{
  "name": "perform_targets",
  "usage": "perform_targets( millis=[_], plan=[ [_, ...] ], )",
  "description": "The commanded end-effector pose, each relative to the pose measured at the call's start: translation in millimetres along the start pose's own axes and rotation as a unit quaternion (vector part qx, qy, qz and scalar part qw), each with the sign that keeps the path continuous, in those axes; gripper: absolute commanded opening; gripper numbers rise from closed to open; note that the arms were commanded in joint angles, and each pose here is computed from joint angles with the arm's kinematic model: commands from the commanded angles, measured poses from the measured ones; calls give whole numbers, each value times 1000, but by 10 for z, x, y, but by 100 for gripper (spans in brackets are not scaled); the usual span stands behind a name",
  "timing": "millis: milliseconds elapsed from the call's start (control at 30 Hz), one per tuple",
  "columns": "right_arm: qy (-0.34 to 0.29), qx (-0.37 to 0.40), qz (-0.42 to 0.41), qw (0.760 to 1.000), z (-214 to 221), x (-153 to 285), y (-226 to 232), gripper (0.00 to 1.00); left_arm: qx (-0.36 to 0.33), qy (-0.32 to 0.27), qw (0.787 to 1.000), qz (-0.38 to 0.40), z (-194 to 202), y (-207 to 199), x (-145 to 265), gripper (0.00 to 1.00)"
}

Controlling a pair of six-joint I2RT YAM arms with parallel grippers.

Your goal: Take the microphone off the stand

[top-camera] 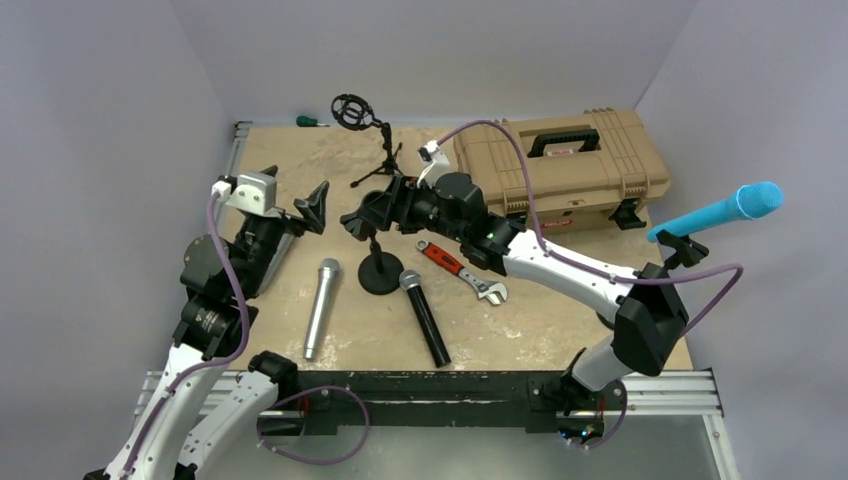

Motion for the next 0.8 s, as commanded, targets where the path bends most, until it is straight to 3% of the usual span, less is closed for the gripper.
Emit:
perform_targets(
  millis=[0, 367, 600, 767],
  plan=[
    [71, 4, 101, 992, 453, -44, -664, 63, -2, -7, 1000, -13, -10, 32, -31, 88],
    [95, 24, 115, 989, 587, -197, -867, 67, 4, 14, 1000, -2, 101, -20, -136, 88],
    [43, 89, 61, 993, 152, 17, -363, 98, 52, 69, 996, 11, 301, -131, -282, 90],
    [8, 125, 42, 991, -176, 258, 13, 99, 98, 125, 987, 13, 438, -214, -390, 91]
  ],
)
Point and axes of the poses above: each gripper's point midway between its finger pads, its own x axis back along the fingers, its own y axis along the line the jaws close on, z = x × y, the point moved 7 cm from there along x, back along the fingers, and after that the axes turned 8 degrees about -x, right-handed, at the moved point
